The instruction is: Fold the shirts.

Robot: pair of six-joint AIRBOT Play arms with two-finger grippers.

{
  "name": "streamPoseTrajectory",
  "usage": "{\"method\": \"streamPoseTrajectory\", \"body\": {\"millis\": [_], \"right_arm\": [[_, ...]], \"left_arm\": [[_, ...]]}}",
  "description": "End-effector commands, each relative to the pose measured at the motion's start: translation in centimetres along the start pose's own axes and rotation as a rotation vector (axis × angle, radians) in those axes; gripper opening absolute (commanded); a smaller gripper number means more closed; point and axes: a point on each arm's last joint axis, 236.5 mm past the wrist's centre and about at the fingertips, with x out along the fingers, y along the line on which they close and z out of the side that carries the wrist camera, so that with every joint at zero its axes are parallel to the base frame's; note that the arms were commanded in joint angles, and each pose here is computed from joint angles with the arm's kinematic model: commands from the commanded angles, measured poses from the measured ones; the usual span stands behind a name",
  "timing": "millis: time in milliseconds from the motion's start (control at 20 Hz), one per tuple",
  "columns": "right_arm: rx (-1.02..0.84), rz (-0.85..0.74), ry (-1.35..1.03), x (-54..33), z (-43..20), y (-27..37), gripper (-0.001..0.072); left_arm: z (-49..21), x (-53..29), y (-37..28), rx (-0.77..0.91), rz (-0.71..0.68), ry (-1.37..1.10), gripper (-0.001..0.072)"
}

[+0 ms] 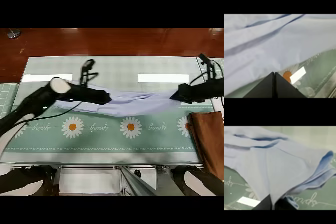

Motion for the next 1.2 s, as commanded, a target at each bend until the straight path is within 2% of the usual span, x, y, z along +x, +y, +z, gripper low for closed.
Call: {"method": "streamPoseTrajectory", "body": {"millis": [0,200,400,550,750,800,850,1000,1150], "right_arm": [[-0.008,-0.012,-0.081,-3.0,-3.7,1.6,0.0023],[-0.013,0.004,-0.123,-4.7,-4.5,3.0,0.0023],[-0.009,0.040,-0.168,-4.9,-3.5,3.8,0.0023],[-0.007,0.070,-0.169,-4.9,-3.5,4.5,0.0023],[-0.063,0.124,-0.145,-4.8,-3.6,7.4,0.0023],[-0.080,0.140,-0.140,-4.6,-3.3,8.5,0.0023],[-0.097,0.159,-0.137,-4.2,-2.8,9.8,0.0023],[-0.166,0.218,-0.103,-2.1,-1.0,14.3,0.0023],[-0.222,0.272,-0.061,2.3,1.8,19.9,0.0024]], "left_arm": [[-0.6,7.7,-4.1,0.033,-0.012,0.069,0.0024],[-5.9,14.7,-9.0,0.050,-0.081,0.263,0.0024],[-12.6,17.2,-13.5,0.131,-0.166,0.457,0.0025],[-10.0,15.3,-12.8,0.129,-0.168,0.442,0.0025],[1.0,6.8,-6.3,0.079,-0.096,0.267,0.0025],[3.2,4.0,-2.9,0.111,-0.021,0.233,0.0025],[4.8,0.1,1.1,0.055,0.062,0.224,0.0026],[7.5,-12.3,7.9,-0.051,0.153,0.087,0.0025],[6.2,-23.4,10.7,-0.109,0.283,-0.169,0.0026]]}}
